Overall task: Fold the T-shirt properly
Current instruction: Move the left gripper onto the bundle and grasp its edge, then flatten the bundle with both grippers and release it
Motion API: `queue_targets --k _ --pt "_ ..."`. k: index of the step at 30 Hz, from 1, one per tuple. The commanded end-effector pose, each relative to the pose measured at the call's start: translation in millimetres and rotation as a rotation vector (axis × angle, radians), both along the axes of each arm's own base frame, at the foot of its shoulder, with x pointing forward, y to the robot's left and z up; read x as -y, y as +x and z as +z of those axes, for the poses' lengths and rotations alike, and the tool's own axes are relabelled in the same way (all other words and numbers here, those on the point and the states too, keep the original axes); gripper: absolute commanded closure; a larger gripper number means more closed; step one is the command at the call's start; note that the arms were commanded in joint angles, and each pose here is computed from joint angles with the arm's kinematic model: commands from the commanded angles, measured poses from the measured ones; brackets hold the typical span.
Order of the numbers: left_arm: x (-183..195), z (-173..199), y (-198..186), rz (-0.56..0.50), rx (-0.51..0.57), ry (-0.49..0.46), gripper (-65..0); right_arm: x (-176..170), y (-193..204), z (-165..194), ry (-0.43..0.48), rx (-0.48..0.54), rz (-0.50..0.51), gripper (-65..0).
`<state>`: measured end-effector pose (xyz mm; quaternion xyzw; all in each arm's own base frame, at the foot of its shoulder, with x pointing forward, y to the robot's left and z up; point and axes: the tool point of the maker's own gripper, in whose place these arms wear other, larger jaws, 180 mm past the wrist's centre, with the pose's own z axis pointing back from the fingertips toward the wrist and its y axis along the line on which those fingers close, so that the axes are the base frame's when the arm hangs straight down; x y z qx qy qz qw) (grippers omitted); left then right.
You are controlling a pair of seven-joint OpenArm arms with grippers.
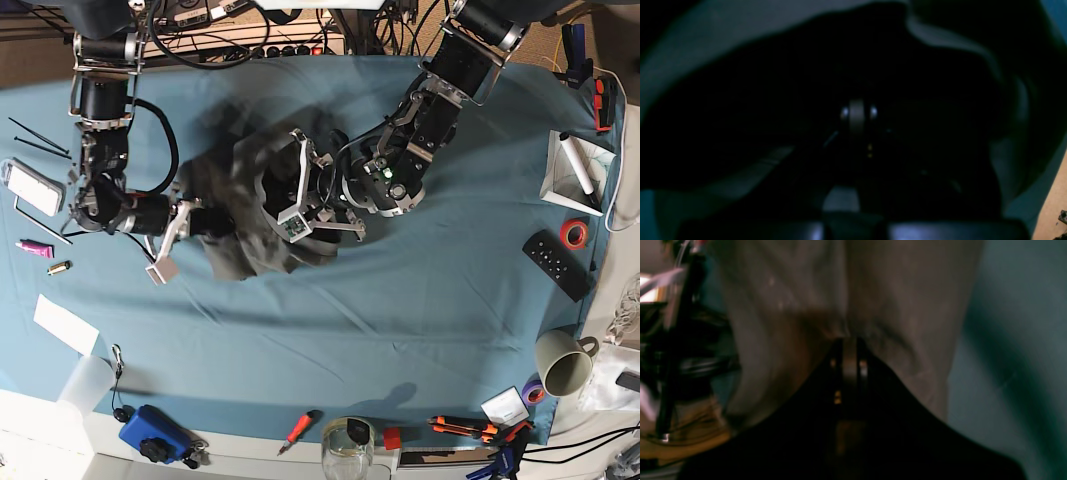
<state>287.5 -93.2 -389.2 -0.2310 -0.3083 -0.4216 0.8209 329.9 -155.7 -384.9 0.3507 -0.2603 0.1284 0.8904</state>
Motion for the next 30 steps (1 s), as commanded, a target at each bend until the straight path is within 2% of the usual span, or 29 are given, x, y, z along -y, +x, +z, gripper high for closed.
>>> queue_targets --k 1,3,6,10,16,20,25,30 --pt "-14 -2 11 0.029 0.023 0.075 0.0 16 4 -12 -0.103 -0.024 -0.026 0.0" --pt "-14 -1 11 0.028 0.026 0.073 0.0 19 0 -28 -0.138 -0.054 -0.036 0.0" --pt "-13 3 13 0.028 0.039 0.068 0.0 16 1 -24 -0.112 -0.054 -0.036 0.0" --pt "-21 14 23 0.084 0.048 0.099 0.0 9 17 15 -0.018 0.047 -0.033 0.0" --pt "-17 57 34 0.1 0.146 0.064 0.0 -6 31 87 0.003 0.243 0.05 0.0" --pt "-17 72 37 0.103 0.196 0.064 0.0 -20 24 109 0.027 0.293 0.114 0.0" --pt "-59 75 63 0.292 0.228 0.148 0.0 -33 15 101 0.062 0.265 0.139 0.0" --pt "-105 73 78 0.47 0.171 0.151 0.0 -54 -2 80 0.063 0.199 0.21 0.0"
